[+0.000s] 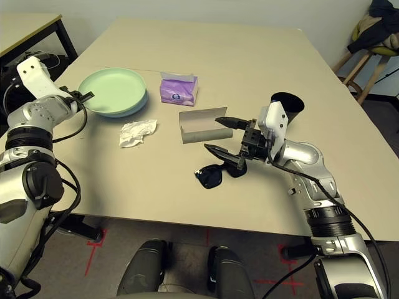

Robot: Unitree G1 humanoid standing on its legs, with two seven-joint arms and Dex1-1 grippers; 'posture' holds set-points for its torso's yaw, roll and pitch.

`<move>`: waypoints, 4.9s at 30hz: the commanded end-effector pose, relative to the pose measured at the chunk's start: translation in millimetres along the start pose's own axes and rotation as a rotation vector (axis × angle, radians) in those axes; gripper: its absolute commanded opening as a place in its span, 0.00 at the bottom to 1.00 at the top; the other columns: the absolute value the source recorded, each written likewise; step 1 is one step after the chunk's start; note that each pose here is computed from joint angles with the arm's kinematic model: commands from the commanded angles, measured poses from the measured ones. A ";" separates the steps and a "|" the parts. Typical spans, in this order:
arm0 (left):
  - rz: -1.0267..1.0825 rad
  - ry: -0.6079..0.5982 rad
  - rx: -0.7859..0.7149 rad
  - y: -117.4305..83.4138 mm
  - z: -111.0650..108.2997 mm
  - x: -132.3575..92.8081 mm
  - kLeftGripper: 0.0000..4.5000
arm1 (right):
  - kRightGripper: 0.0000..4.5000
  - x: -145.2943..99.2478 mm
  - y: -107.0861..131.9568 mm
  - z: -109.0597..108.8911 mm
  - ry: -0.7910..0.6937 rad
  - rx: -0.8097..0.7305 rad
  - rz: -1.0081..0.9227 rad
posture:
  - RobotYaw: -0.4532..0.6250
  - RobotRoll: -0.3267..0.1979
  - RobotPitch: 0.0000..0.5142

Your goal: Organize and tidy the items on the table.

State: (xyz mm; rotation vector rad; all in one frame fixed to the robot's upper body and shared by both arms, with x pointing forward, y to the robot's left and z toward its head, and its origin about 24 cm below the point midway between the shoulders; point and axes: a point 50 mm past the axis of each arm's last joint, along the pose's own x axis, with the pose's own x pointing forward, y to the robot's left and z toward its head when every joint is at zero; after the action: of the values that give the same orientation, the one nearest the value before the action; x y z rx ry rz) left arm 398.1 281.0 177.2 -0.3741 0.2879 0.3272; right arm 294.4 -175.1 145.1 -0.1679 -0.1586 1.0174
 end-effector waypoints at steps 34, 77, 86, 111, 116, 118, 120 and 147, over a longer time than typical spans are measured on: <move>0.002 -0.159 0.019 -30.3 1.8 4.9 0.84 | 1.00 -3.9 5.2 4.0 0.044 0.086 -0.178 | 0.57 0.62 0.18; -0.903 0.137 0.828 4.2 -64.1 -36.1 0.99 | 1.00 -2.0 4.0 7.7 0.095 0.071 -0.135 | 0.58 0.62 0.26; -0.862 0.243 0.817 14.9 -68.1 -35.8 0.91 | 1.00 -0.8 2.7 9.3 0.092 0.067 -0.138 | 0.58 0.62 0.25; -0.843 0.070 0.639 -4.1 -16.8 -50.4 0.01 | 1.00 3.2 -2.5 10.7 0.058 0.075 -0.172 | 0.58 0.62 0.20; -0.784 -0.043 0.502 -15.9 3.8 -43.4 0.01 | 1.00 6.2 -3.9 12.6 0.035 0.092 -0.183 | 0.58 0.62 0.20; -0.739 -0.080 0.465 -19.3 9.0 -38.2 0.01 | 1.00 7.8 -4.1 14.0 0.024 0.102 -0.188 | 0.58 0.62 0.19; -0.688 -0.104 0.442 -22.6 11.4 -32.0 0.01 | 1.00 8.7 -4.1 14.5 0.023 0.100 -0.185 | 0.58 0.62 0.19; -0.425 -0.333 0.496 -39.2 21.4 -6.1 0.58 | 1.00 6.7 0.6 19.4 0.020 0.090 -0.187 | 0.55 0.62 0.16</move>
State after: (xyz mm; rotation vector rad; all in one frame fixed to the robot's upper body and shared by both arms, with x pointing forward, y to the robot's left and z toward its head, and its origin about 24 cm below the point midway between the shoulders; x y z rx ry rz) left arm 412.1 253.9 213.0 0.0743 -0.0477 -0.0794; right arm 295.9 -162.7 162.8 -0.0896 -0.1040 0.8475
